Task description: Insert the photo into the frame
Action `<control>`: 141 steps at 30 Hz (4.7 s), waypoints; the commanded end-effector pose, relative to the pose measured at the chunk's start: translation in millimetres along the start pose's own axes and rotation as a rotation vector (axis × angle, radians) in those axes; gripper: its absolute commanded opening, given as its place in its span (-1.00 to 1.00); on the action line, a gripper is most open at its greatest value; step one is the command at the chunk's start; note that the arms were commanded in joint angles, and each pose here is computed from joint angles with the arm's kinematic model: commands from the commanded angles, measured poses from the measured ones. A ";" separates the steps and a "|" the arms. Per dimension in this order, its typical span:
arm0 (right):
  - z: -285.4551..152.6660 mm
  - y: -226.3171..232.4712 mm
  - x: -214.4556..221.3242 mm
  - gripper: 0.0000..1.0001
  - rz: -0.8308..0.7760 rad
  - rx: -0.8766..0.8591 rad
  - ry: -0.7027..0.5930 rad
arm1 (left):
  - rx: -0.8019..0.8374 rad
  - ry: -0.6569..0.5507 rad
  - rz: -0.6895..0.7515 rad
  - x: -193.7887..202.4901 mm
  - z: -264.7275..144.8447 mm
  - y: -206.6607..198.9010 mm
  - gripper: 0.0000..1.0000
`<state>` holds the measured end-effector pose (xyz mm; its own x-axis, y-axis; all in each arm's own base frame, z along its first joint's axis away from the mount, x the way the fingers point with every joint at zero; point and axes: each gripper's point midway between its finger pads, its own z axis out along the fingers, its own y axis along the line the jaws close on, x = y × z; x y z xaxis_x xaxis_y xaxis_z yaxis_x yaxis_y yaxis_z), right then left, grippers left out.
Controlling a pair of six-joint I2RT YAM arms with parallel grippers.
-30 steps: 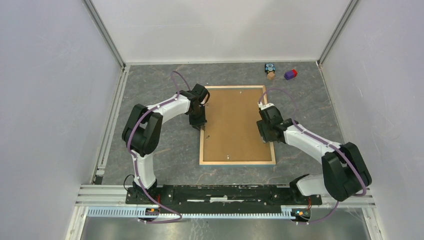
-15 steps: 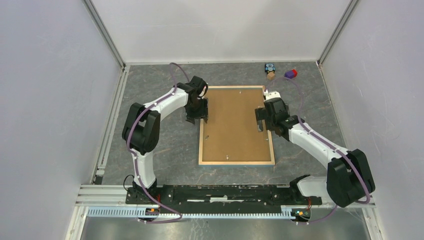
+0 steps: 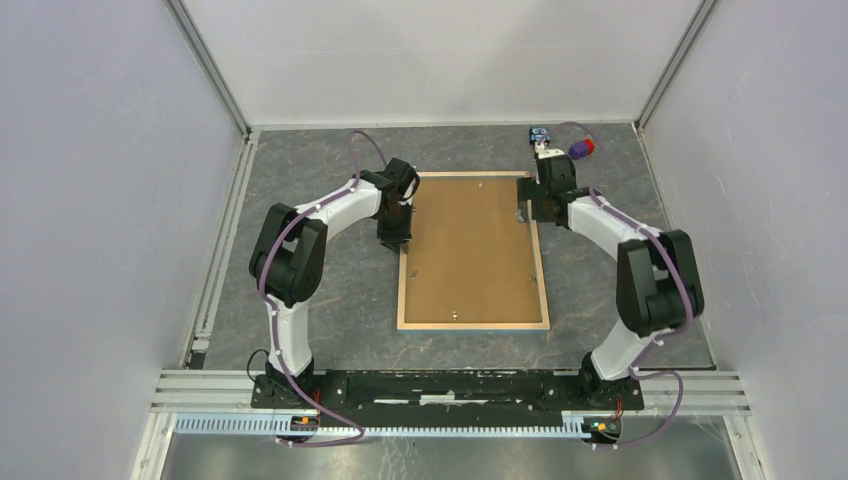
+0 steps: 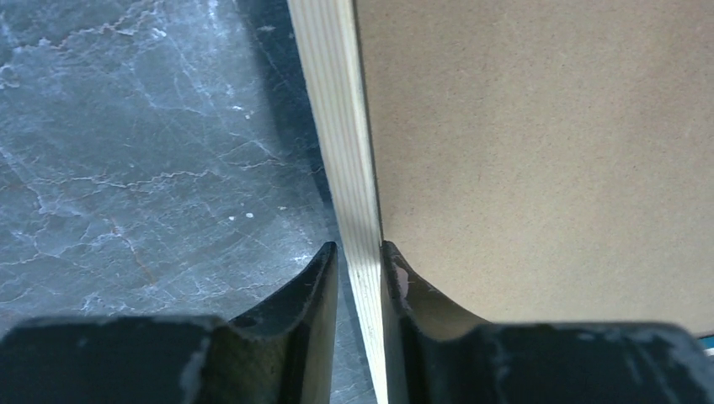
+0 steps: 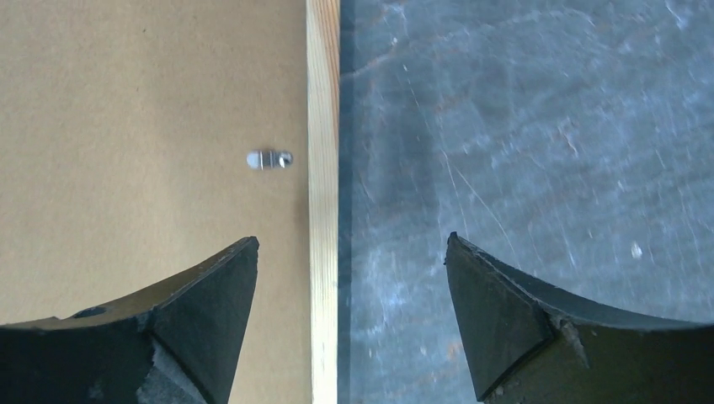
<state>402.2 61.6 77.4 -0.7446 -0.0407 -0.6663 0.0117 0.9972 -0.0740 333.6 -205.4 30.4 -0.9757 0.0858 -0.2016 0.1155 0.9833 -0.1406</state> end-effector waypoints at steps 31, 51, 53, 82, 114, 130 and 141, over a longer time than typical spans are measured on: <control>58.0 13.5 20.8 0.40 0.222 0.139 0.194 | -0.168 0.052 0.064 10.0 7.7 31.3 -0.96; 52.5 0.1 50.7 0.08 0.066 0.148 0.244 | -0.188 0.051 0.065 9.1 9.2 34.5 -0.96; 51.7 0.3 50.1 -0.01 0.053 0.140 0.240 | -0.188 0.053 0.065 9.7 9.7 34.8 -0.95; 61.3 3.2 39.9 -0.74 -0.153 0.056 0.202 | -0.199 0.066 0.073 12.7 13.6 35.5 -0.96; -3.4 62.6 81.7 0.91 0.015 -0.329 0.122 | -0.010 0.169 -0.071 40.2 25.8 11.5 -0.86; 40.3 139.6 -34.0 0.91 -0.164 -0.388 0.000 | 0.325 0.118 -0.206 150.5 -10.6 -89.2 -0.48; -53.0 65.7 -15.1 0.96 -0.112 -0.176 -0.058 | 0.164 -0.265 -0.053 57.2 -101.5 -35.3 1.00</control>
<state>425.9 161.8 107.6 -0.7015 -0.2267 -0.6756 -0.2697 0.9620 -0.0429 189.2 -243.9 63.5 -0.9825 -0.0150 -0.1856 0.0597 0.9187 -0.3904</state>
